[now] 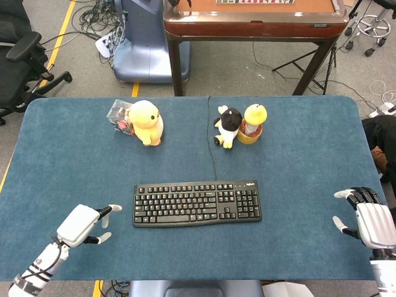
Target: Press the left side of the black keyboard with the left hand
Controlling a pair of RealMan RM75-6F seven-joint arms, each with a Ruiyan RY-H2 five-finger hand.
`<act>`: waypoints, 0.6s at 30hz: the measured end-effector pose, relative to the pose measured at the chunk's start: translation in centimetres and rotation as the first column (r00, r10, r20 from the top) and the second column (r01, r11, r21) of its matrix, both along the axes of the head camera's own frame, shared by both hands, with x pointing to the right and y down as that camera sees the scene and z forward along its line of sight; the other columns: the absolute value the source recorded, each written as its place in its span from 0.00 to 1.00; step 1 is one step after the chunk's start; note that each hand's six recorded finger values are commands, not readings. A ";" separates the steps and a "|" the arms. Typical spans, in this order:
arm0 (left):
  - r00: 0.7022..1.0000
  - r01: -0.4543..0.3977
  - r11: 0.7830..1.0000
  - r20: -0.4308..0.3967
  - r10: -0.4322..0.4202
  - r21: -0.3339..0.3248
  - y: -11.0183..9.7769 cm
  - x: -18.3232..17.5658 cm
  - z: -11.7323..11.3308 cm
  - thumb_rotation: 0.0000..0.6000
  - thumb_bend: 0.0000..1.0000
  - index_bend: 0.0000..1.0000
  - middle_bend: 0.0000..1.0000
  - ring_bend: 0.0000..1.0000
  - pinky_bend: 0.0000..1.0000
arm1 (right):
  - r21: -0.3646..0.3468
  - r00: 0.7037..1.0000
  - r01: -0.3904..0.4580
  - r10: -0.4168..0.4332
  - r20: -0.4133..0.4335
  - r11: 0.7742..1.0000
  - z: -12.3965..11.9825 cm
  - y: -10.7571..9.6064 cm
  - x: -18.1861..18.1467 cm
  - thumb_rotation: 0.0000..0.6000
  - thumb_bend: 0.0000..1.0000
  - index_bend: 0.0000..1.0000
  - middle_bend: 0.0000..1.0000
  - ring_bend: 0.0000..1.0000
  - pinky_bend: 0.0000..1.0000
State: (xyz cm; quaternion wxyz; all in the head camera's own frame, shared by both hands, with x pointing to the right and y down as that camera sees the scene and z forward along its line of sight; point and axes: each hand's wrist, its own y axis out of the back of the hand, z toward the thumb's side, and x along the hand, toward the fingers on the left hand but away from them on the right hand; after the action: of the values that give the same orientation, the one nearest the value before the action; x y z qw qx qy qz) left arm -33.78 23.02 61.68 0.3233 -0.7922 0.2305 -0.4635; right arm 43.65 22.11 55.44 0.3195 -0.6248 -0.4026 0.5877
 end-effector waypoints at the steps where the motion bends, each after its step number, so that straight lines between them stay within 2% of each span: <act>1: 1.000 -0.013 1.000 0.008 0.013 -0.012 -0.2 0.3 0.3 1.00 0.35 0.15 0.74 0.85 1.00 | -0.002 1.000 -0.001 0.001 -0.001 1.000 0.0 0.0 0.0 1.00 0.23 0.37 0.34 0.20 0.18; 5: 0.998 -0.052 0.997 0.042 0.054 -0.048 -0.9 1.3 1.3 1.00 0.37 0.13 0.80 0.88 1.00 | -0.013 1.000 -0.001 0.001 -0.005 1.000 0.2 0.2 0.1 1.00 0.23 0.37 0.34 0.20 0.18; 9: 0.994 -0.074 0.996 0.077 0.078 -0.049 -1.8 1.9 1.8 1.00 0.38 0.11 0.89 0.89 1.00 | -0.014 1.000 0.000 0.000 -0.005 1.000 0.2 0.3 0.0 1.00 0.23 0.37 0.34 0.20 0.18; 18: 0.989 -0.117 0.992 0.090 0.121 -0.051 -3.2 4.2 1.8 1.00 0.38 0.11 0.94 0.90 1.00 | -0.029 1.000 0.006 -0.006 -0.005 1.000 0.6 0.3 -0.1 1.00 0.23 0.37 0.34 0.20 0.20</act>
State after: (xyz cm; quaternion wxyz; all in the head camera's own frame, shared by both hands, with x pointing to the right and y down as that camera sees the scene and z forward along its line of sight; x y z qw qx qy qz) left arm -29.59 19.83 63.50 0.3428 -0.7892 0.1569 -0.4847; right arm 43.53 22.41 56.04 0.3131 -0.6292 -0.3913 0.5941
